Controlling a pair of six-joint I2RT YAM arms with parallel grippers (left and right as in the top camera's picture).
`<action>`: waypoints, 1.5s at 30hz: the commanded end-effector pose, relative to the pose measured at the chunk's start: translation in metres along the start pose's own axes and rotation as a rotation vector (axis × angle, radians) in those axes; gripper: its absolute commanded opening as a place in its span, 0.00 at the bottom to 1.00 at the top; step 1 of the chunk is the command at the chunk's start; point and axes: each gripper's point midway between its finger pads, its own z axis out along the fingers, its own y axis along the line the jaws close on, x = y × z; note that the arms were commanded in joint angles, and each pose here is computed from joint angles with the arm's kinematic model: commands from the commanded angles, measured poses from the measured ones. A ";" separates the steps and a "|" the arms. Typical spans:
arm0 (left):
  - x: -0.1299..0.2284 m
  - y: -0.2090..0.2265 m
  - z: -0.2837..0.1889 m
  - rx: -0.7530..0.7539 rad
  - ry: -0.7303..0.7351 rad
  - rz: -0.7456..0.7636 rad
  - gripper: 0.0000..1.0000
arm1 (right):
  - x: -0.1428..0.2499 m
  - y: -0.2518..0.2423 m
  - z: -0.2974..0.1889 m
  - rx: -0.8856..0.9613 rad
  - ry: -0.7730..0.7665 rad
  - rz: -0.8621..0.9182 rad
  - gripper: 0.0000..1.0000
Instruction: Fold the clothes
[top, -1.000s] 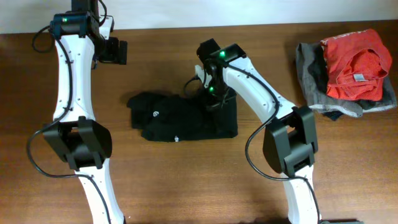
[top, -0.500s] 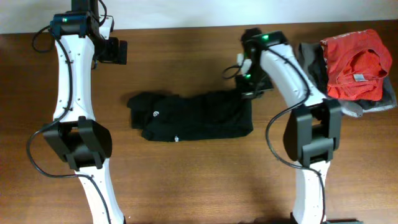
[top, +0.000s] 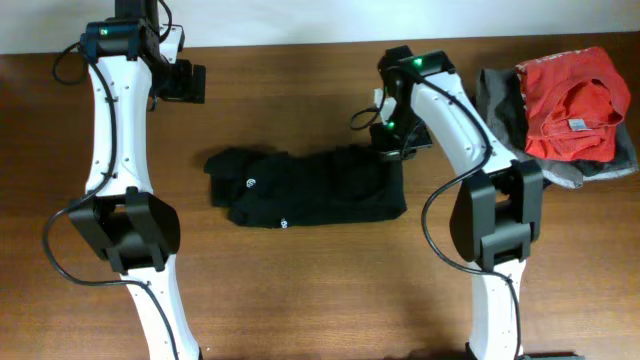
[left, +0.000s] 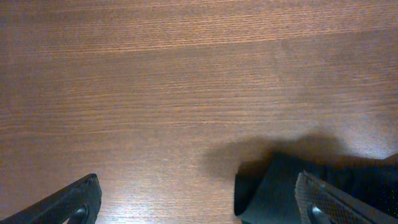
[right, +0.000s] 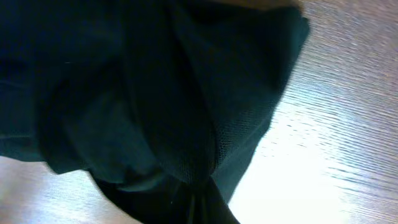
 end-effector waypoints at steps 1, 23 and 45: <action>-0.006 0.000 -0.012 0.011 -0.035 -0.017 0.99 | -0.010 0.026 -0.028 -0.017 -0.089 -0.047 0.04; -0.006 0.000 -0.012 0.010 -0.035 -0.017 0.99 | -0.020 0.024 -0.034 0.105 -0.145 -0.031 0.04; -0.006 0.000 -0.012 0.010 -0.035 -0.017 0.99 | 0.009 -0.014 -0.007 0.196 -0.005 0.019 0.32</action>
